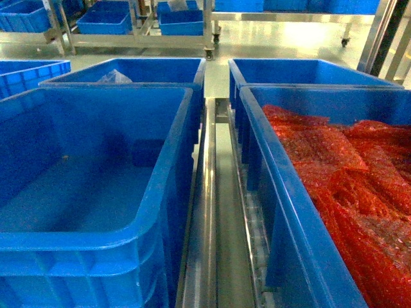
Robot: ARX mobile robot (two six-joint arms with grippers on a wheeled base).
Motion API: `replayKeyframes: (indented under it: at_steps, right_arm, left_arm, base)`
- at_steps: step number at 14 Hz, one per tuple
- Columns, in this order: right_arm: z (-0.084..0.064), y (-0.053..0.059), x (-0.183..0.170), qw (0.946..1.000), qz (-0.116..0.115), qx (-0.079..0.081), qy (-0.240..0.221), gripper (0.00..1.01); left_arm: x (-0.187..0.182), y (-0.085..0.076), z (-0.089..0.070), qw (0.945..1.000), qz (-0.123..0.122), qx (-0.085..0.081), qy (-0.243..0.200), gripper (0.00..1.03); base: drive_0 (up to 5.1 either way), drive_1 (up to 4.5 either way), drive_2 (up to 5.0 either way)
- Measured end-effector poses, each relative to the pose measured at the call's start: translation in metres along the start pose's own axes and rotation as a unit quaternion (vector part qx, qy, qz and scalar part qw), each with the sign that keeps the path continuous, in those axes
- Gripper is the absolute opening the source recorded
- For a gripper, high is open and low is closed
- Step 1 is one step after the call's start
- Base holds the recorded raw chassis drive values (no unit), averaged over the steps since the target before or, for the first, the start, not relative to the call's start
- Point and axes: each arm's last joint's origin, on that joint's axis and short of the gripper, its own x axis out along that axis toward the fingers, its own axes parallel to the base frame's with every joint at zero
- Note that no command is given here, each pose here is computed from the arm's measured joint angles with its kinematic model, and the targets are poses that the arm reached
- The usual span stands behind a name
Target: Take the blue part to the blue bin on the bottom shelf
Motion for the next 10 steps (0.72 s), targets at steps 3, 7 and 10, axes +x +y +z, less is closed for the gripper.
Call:
replayKeyframes:
  at_steps: [3, 7, 10]
  right_arm:
    - [0.0, 0.0, 0.0, 1.0, 0.0, 0.0, 0.0, 0.98]
    - [0.0, 0.0, 0.0, 1.0, 0.0, 0.0, 0.0, 0.98]
    - [0.0, 0.0, 0.0, 1.0, 0.0, 0.0, 0.0, 0.98]
  left_arm:
    - [-0.008, 0.0, 0.003, 1.0, 0.0, 0.0, -0.005, 0.02]
    - [-0.017, 0.0, 0.004, 1.0, 0.0, 0.0, -0.007, 0.02]
    - [-0.022, 0.0, 0.004, 1.0, 0.0, 0.0, -0.008, 0.02]
  base:
    - [0.0, 0.0, 0.0]
    - [0.0, 0.0, 0.0]
    - [0.0, 0.0, 0.0]
